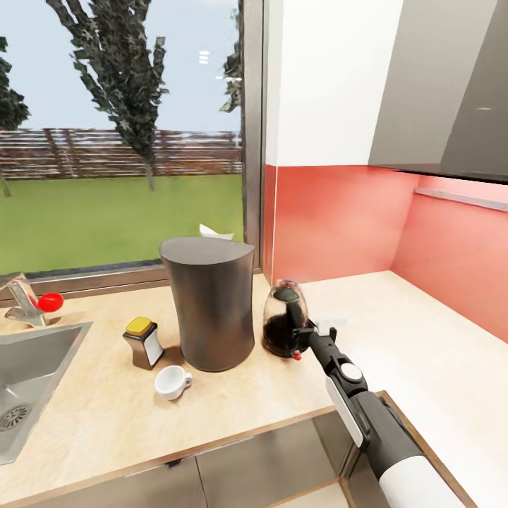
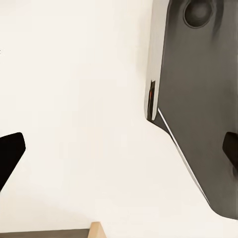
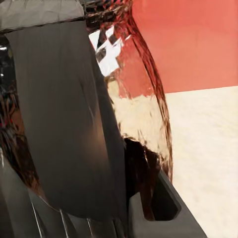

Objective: Set up a coffee station on the kitchen countertop: keep the coffee maker on the countertop, move the bottle of coffee from the kitchen shelf to the counter next to the coffee maker, place a paper coffee filter on top of the coffee maker, put the saucer next to the coffee maker with the coffee cup on the saucer, and place the electric kettle next to the coffee maker.

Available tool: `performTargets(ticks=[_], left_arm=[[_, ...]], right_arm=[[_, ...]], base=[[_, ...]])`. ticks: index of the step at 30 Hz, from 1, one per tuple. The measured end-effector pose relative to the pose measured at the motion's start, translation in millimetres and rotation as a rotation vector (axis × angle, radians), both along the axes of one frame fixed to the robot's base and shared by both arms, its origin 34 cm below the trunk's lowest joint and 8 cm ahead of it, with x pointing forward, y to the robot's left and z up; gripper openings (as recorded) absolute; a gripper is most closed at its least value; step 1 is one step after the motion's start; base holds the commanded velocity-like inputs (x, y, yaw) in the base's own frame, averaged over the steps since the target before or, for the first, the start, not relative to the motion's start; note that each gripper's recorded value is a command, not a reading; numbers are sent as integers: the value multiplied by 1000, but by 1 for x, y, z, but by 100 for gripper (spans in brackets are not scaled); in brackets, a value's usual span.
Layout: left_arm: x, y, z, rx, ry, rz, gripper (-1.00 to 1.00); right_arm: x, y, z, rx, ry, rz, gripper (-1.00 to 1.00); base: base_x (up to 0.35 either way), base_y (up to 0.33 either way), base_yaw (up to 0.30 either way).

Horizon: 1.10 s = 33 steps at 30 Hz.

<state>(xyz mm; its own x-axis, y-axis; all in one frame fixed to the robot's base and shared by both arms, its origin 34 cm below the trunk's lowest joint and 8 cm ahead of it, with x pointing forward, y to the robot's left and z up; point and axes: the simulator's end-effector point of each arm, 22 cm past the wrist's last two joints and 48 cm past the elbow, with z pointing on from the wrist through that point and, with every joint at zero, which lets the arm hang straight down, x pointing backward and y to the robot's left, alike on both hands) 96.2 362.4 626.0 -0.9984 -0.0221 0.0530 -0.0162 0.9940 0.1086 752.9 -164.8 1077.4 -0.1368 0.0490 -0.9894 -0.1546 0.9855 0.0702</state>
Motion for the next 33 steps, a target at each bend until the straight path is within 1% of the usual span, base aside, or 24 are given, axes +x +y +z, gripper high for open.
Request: performTargets(ticks=[1,2,3,9,12,26,33], left_arm=[[0,0,0,0,0,0,100],[0,0,0,0,0,0,100],[0,0,0,0,1,0,100],[0,0,0,-1,-1,-1,100],[0,-2,0,-1,4,1,100],[0,-1,0,2,3,9,100],[7,6,0,12,-14,15,100]], right_arm=[[0,0,0,1,-1,0,-100],[0,0,0,1,-2,0,100],[-2,-1,-20,-4,39,-2,100],[-2,-1,-21,-2,41,-2,100],[-2,-1,-21,-2,41,-2,100],[-2,0,-22,-3,43,-1,100],[-2,4,-21,1,40,8,100]], base=[[0,4,0],[0,2,0],[0,1,0],[-1,0,0],[-177,0,0],[-323,0,0],[-338,0,0]])
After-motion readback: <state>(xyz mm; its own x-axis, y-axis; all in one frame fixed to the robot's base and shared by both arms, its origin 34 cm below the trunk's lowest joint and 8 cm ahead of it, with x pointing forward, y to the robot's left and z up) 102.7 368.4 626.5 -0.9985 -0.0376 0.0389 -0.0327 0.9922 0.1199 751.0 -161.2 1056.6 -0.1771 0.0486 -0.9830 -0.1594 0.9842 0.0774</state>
